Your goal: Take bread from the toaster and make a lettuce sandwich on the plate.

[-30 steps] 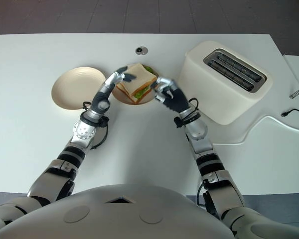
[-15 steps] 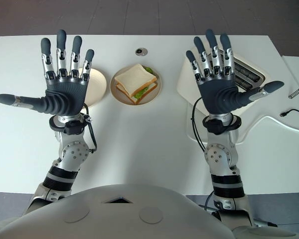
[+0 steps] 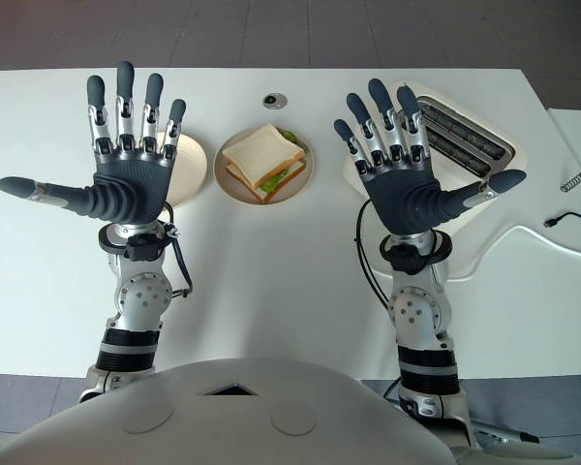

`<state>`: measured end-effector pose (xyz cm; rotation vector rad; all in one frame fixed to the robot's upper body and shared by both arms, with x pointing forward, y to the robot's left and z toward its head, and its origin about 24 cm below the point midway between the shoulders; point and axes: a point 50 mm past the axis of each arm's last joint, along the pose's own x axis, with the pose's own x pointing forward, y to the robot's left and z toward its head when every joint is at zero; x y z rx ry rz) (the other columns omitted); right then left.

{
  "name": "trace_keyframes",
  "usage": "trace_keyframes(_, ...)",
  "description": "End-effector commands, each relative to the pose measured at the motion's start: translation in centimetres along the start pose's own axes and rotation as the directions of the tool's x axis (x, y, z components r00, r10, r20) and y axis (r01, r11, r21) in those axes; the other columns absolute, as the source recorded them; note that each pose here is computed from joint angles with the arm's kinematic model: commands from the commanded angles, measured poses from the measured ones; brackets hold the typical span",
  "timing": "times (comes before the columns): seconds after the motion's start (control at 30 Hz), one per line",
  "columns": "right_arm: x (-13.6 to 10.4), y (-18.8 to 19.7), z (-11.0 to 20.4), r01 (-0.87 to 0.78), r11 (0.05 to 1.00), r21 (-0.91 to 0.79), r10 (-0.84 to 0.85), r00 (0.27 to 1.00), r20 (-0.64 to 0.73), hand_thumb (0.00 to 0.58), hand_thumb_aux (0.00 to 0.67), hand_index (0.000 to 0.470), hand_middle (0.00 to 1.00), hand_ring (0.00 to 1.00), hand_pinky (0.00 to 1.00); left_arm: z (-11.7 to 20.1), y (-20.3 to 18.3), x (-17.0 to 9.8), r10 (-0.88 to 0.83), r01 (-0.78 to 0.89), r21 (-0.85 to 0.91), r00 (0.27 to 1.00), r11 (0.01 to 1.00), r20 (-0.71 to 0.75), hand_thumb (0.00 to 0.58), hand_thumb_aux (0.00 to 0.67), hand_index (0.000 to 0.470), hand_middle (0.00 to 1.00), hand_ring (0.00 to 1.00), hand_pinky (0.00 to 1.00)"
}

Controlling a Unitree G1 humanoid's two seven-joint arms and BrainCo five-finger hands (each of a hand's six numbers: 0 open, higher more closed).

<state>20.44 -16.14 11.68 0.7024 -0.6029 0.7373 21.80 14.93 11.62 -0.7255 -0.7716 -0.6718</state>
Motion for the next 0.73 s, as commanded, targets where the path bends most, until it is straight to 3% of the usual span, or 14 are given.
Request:
trace_keyframes(0.03, 0.0, 0.2, -0.1, -0.008, 1.0, 0.004, 0.008, 1.0, -0.008, 0.0, 0.0, 0.0, 0.0, 0.0, 0.0, -0.2, -0.1, -0.2, 0.005, -0.005, 0.005, 1.0, 1.0, -0.022, 0.0, 0.0, 0.0, 0.0, 0.0, 0.0)
trace_keyframes(0.73, 0.1, -0.2, -1.3, 0.005, 1.0, 0.03, -0.004, 1.0, -0.026, 0.0, 0.0, 0.0, 0.0, 0.0, 0.0, -1.7, 0.2, -1.5, 0.057, -0.061, -0.052, 0.996, 0.997, -0.062, 0.0, 0.0, 0.0, 0.0, 0.0, 0.0)
